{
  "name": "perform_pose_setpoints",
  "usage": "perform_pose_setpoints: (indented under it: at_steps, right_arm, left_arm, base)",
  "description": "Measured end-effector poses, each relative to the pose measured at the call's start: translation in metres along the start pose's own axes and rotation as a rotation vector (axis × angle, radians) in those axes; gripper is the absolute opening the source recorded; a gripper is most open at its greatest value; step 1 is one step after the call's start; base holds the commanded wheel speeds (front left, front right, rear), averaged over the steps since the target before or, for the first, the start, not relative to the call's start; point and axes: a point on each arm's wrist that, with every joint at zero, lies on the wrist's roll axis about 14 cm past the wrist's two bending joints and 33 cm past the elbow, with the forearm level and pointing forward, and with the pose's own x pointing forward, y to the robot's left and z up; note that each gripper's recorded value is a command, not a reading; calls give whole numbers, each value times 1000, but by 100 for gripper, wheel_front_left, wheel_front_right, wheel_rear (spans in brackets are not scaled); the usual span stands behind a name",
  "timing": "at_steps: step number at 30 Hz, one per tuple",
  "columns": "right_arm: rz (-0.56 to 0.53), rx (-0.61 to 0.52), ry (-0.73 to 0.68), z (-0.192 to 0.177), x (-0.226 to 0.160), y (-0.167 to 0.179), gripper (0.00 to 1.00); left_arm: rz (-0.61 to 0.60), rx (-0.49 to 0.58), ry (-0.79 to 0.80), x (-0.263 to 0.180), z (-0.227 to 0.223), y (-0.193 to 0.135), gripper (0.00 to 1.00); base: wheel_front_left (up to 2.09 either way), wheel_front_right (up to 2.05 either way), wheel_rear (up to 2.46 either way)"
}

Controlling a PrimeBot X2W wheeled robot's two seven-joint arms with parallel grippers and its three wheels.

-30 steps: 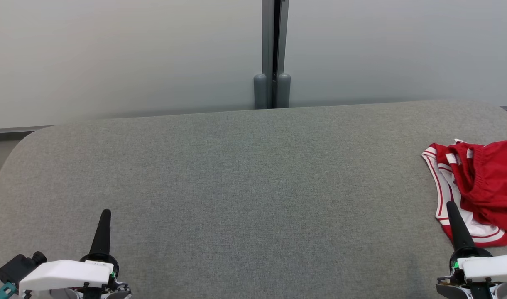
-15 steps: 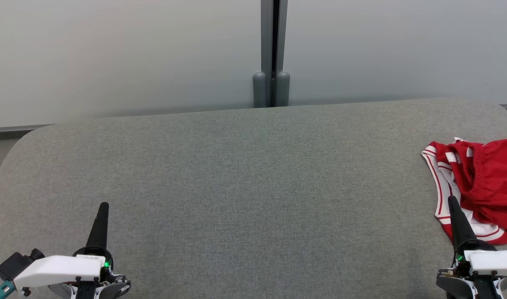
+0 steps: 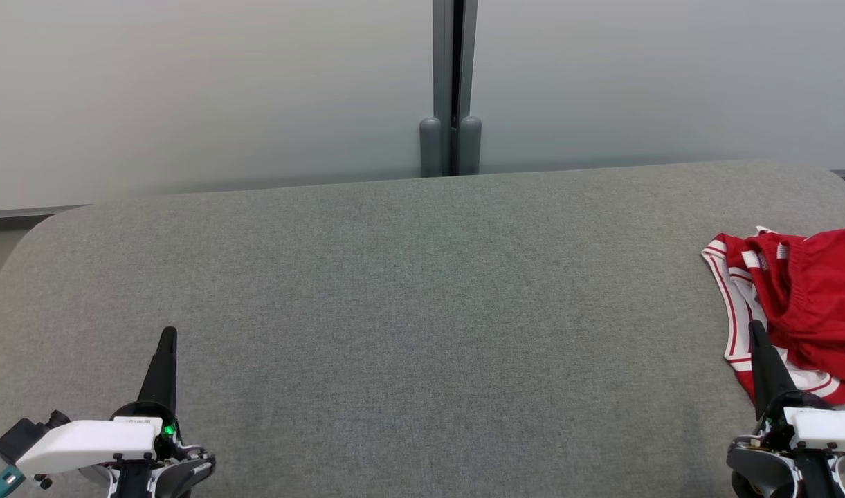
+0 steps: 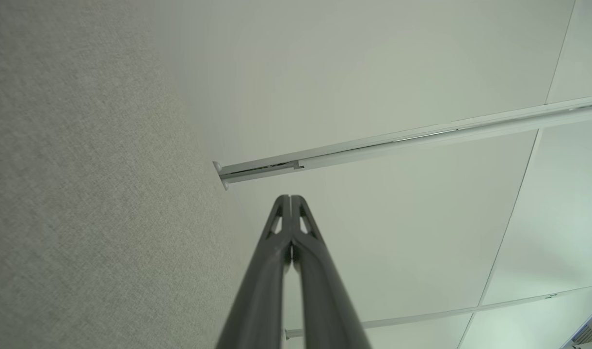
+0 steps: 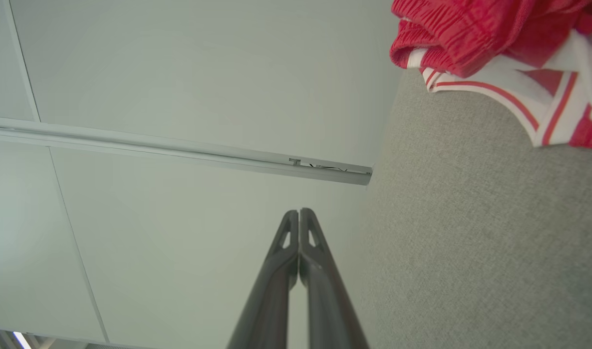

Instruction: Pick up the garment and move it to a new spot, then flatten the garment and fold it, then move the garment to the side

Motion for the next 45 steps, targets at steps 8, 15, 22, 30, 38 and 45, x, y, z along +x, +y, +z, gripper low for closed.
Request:
perform_pose_setpoints:
  at_steps: [8, 15, 22, 30, 38, 45]
  right_arm:
    - [5, 58, -8, 2, 3, 1, 0]
    - [5, 106, -11, 3, 5, 1, 0]
    - [7, 143, -16, 4, 7, 1, 0]
    - [8, 145, -17, 4, 7, 1, 0]
    - [7, 147, -16, 3, 7, 1, 0]
    - [7, 145, -16, 3, 7, 1, 0]
  left_arm:
    - [-18, -58, -3, 4, 1, -4, 0]
    - [-31, -107, -3, 6, 1, -6, 0]
    - [-43, -141, -5, 8, 2, -8, 0]
    - [-43, -142, -5, 8, 2, -8, 0]
    - [-43, -142, -6, 8, 2, -8, 0]
    - [-43, -142, -6, 8, 2, -8, 0]
  base:
    - [0, 0, 0]
    - [0, 0, 0]
    - [0, 0, 0]
    - [0, 0, 0]
    - [0, 0, 0]
    - [0, 0, 0]
